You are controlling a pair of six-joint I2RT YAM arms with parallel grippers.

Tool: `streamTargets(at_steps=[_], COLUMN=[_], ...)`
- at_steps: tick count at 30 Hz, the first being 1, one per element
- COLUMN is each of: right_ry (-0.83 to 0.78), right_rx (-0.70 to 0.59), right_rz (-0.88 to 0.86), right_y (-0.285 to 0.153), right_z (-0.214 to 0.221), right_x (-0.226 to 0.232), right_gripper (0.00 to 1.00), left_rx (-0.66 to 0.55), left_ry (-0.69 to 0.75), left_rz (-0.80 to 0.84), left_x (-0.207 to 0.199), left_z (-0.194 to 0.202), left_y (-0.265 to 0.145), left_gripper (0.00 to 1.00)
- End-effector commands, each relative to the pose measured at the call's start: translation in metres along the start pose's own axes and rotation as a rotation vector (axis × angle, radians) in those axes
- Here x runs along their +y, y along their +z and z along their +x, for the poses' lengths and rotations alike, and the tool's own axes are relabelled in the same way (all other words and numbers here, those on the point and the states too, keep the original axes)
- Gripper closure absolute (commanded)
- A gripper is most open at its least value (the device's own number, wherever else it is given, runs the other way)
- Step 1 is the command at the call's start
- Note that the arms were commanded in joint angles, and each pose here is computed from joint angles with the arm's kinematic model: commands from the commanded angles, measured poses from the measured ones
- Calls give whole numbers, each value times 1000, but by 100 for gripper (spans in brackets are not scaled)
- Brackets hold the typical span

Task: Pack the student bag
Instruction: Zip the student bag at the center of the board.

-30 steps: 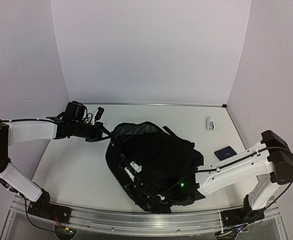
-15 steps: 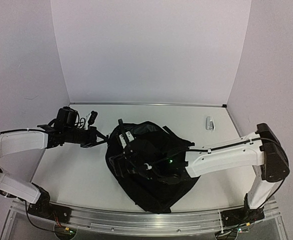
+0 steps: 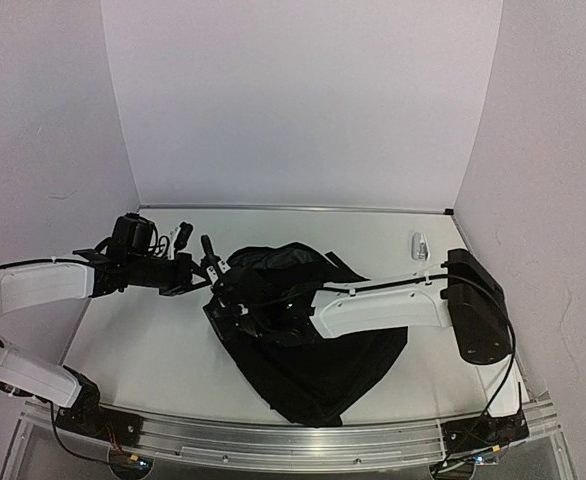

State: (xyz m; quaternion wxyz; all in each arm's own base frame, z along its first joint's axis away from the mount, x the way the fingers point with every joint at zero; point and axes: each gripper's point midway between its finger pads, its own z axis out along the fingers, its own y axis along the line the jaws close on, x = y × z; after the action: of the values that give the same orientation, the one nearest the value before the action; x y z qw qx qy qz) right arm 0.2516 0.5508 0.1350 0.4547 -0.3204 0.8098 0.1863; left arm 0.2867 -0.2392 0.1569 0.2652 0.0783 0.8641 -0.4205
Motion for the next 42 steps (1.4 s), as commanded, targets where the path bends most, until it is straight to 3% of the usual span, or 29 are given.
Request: streamTargets(at_steps=[1,5,8,17,42], right_ry=[-36,-52,-60,-59,-10], right_rx=[8,11,7,-39,108], right_rz=[6,45,10,-285,-661], right_y=[8,12,7,-46,-113], right_z=[-1,3,-1,-9,42], right_x=[6,0,5,46,135], right_gripper=[51,83,99,100,100], left_rx=[-58,-61,-63,-94,-74], left_ry=[26,26,32,78,222], left_rz=[15,8,0,-21,-29], left_x=[-12,-13,-14,-19,-27], left_z=[-17,-21,-25,-43,-63], left_y=[-9,-9,-8,-10,-4], left_gripper=[100,100,100,100,100])
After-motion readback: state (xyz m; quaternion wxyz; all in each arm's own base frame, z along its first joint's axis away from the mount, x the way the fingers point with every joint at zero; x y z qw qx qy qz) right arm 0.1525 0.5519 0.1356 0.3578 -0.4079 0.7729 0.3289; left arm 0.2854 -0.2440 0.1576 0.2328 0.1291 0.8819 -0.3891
